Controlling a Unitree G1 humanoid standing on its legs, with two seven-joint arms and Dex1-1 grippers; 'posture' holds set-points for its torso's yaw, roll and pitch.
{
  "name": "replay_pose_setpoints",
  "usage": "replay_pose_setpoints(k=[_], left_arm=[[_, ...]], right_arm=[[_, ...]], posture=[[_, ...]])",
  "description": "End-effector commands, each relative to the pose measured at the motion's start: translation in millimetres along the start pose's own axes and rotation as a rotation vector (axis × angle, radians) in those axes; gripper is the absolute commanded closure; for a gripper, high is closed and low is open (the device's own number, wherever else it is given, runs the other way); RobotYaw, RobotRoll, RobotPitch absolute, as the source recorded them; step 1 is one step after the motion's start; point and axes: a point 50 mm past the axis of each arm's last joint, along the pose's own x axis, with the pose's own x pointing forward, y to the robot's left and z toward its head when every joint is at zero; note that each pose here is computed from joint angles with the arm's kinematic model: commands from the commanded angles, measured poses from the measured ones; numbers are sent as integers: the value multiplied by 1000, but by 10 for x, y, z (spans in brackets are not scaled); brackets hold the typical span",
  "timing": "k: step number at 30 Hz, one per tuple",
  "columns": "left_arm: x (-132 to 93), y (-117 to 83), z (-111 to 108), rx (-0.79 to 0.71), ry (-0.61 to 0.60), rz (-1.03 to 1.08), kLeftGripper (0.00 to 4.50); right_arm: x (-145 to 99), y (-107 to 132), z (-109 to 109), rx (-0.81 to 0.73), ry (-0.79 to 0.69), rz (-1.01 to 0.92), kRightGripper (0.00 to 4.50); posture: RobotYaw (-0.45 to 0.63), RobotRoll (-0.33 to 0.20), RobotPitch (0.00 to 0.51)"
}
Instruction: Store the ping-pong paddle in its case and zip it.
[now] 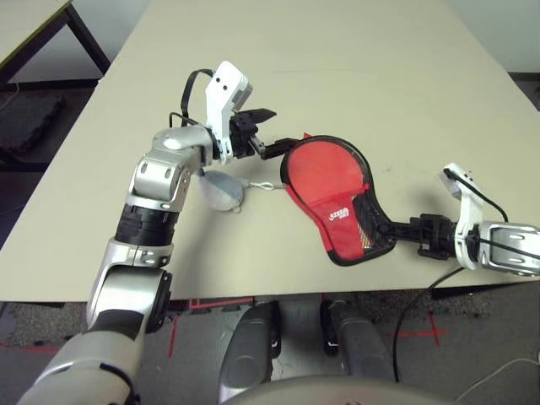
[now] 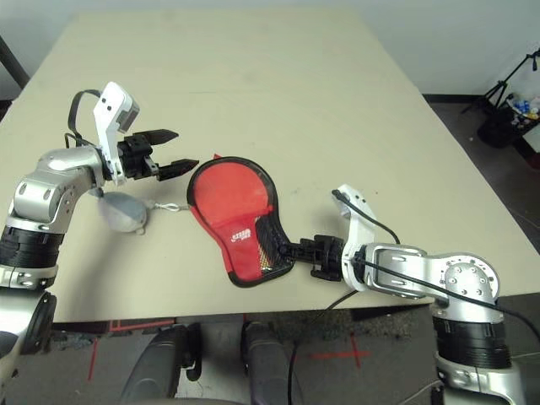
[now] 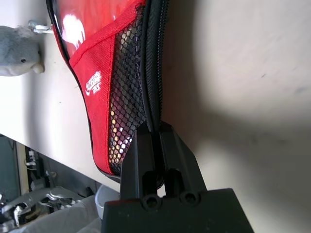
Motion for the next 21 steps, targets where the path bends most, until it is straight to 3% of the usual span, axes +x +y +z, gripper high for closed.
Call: replay_pose_setpoints(k=[1,19,21], left_arm=[[28,-4,-21,3,9,-18,0],[35,7,-47,5,18,-27,0],[35,8,-45,8,18,-29,0]], right_arm=[[4,82,-108,-11,7,22,4475],[-21,104,-321,-12,55,-1,4475],[-50,68,-294,-27,65,-37,3837]], posture=[[-96,0,190],[-105,0,183],[-106,0,178]])
